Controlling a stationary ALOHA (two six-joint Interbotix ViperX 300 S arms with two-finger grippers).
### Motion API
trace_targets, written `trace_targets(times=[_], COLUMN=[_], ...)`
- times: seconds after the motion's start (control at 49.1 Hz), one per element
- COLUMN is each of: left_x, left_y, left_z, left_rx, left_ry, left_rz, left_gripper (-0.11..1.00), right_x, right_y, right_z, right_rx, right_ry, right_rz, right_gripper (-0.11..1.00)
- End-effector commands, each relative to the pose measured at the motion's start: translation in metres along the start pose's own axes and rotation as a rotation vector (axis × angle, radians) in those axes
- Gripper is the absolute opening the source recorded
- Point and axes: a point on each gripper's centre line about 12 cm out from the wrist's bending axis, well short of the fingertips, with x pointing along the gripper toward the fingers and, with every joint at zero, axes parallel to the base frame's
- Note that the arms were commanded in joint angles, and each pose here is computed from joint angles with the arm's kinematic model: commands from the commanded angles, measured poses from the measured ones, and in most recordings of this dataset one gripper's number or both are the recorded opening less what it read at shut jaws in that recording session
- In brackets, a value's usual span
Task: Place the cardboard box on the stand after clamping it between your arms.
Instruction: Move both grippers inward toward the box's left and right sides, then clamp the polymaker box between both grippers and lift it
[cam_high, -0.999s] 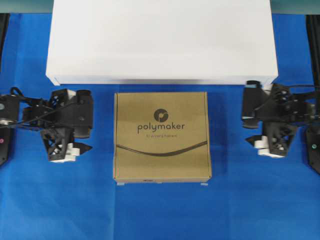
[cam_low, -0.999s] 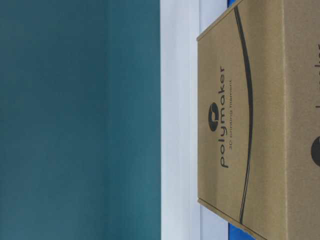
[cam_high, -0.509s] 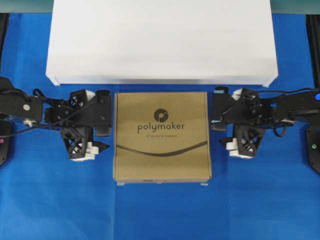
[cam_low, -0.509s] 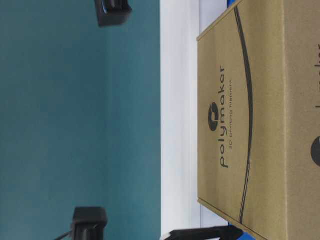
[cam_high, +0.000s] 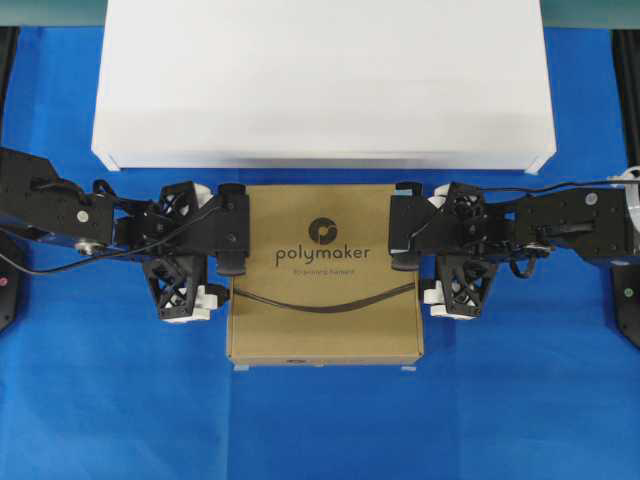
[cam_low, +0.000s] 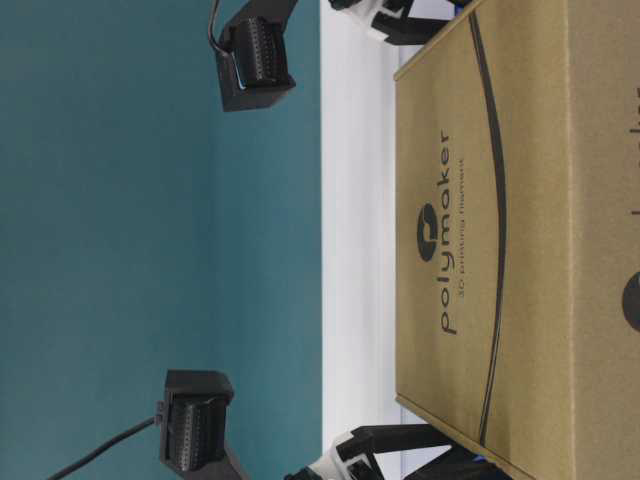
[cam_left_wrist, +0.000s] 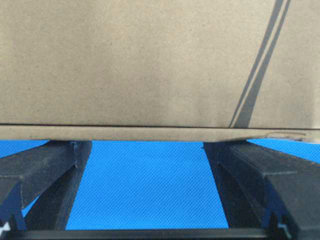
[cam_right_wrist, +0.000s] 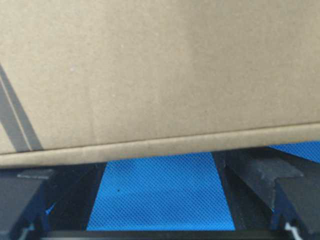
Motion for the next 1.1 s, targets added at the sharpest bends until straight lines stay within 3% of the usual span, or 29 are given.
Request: trace_targets(times=[0.0,0.245,0.632,0.856,1.08], left_x=[-0.003,-0.017,-0.09,-0.125,-0.13], left_y=[0.0,0.001,0.007,0.011,0.015], left_z=[0.019,0.042,0.105,0.125,0.131], left_rx=[0.004,-0.004,-0.056,-0.059,-0.051], left_ry=[-0.063,-0.118,-0.167,-0.166,-0.165], left_rz=[0.001,0.004,0.016,0.027,0.035], left_gripper=[0.87,0.87,0.87,0.87,0.87], right_x=[-0.007,-0.022,-0.095,-0.137,-0.144], right_y=[0.0,0.0,0.0,0.0,-0.003], right_z=[0.022,0.036,0.074,0.092,0.095], right_rx=[0.006,0.017,0.024,0.024,0.025], right_ry=[-0.08,-0.114,-0.085,-0.115,-0.112], right_rz=[0.0,0.001,0.011,0.013,0.009], right_gripper=[0.98,0.98,0.98,0.98,0.98])
